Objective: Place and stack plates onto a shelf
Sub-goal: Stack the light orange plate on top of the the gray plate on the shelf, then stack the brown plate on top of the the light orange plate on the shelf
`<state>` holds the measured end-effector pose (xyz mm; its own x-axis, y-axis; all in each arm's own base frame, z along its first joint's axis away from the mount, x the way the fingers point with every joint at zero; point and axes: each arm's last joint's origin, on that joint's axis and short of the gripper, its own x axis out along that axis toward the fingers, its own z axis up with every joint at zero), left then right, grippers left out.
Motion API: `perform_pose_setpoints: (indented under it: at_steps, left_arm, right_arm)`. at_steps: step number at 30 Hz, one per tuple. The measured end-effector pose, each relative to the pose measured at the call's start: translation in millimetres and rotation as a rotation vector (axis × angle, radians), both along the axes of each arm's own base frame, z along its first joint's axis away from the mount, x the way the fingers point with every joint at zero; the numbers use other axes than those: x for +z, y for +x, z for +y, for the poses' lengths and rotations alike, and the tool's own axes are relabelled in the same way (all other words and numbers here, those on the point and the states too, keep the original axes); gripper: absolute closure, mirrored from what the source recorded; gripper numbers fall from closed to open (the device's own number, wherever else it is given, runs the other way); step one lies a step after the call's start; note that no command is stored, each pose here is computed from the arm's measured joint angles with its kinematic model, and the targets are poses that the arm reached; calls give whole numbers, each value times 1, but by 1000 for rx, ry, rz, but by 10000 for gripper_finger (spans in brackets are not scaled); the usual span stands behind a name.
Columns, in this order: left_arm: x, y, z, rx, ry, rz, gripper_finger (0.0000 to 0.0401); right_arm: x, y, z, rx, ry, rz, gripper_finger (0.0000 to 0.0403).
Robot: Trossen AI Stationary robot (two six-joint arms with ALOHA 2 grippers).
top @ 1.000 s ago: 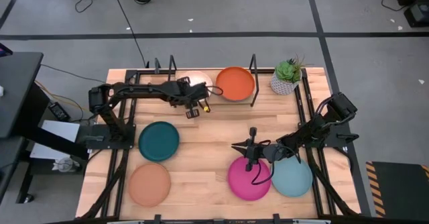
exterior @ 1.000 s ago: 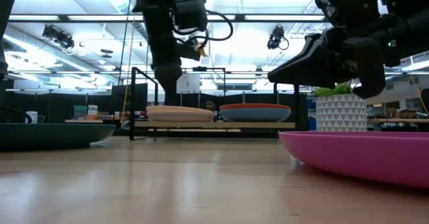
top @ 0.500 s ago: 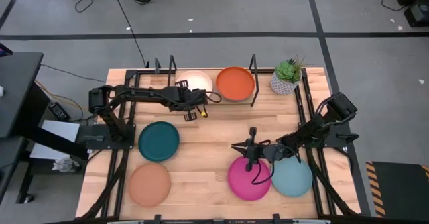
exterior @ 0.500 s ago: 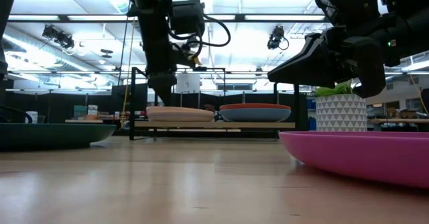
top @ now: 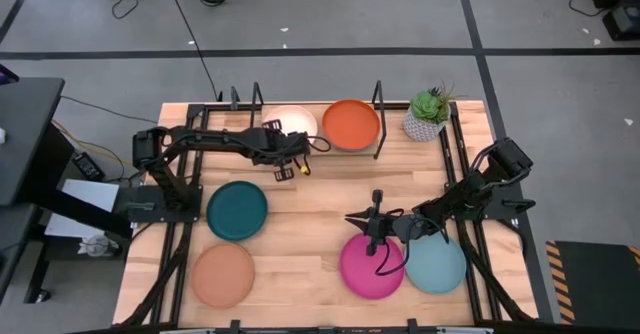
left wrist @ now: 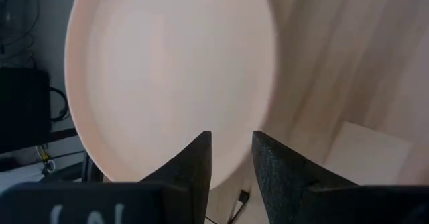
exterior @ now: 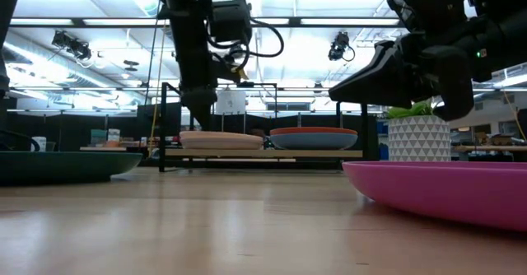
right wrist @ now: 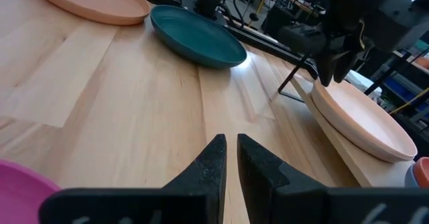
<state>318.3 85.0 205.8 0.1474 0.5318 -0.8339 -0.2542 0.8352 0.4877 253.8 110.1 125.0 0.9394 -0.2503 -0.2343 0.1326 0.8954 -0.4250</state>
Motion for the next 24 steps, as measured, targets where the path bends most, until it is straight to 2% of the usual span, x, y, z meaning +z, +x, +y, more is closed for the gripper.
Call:
perform_pose_setpoints:
  at_steps: [3,7,10,12,18,20,24]
  left_arm:
    - [14,3,-9,-56,-84,-55,285]
    - [33,6,-39,-200,-450,-211,285]
    - [36,6,-68,-128,-661,-243,285]
    - [35,3,-90,-38,-740,-219,285]
    - [26,-12,-173,98,-827,-100,285]
    - [26,-19,-198,168,-849,-111,285]
    - [25,-37,-237,360,-800,-172,285]
  right_arm:
    - [0,0,0,1,-5,3,359]
    - [-1,0,0,2,-25,12,359]
    - [-1,0,0,7,-45,17,359]
    - [0,0,-1,9,-56,17,359]
    - [1,3,-5,3,-104,15,359]
    - [2,4,-8,-7,-111,9,359]
    - [4,8,-16,-1,-126,6,359]
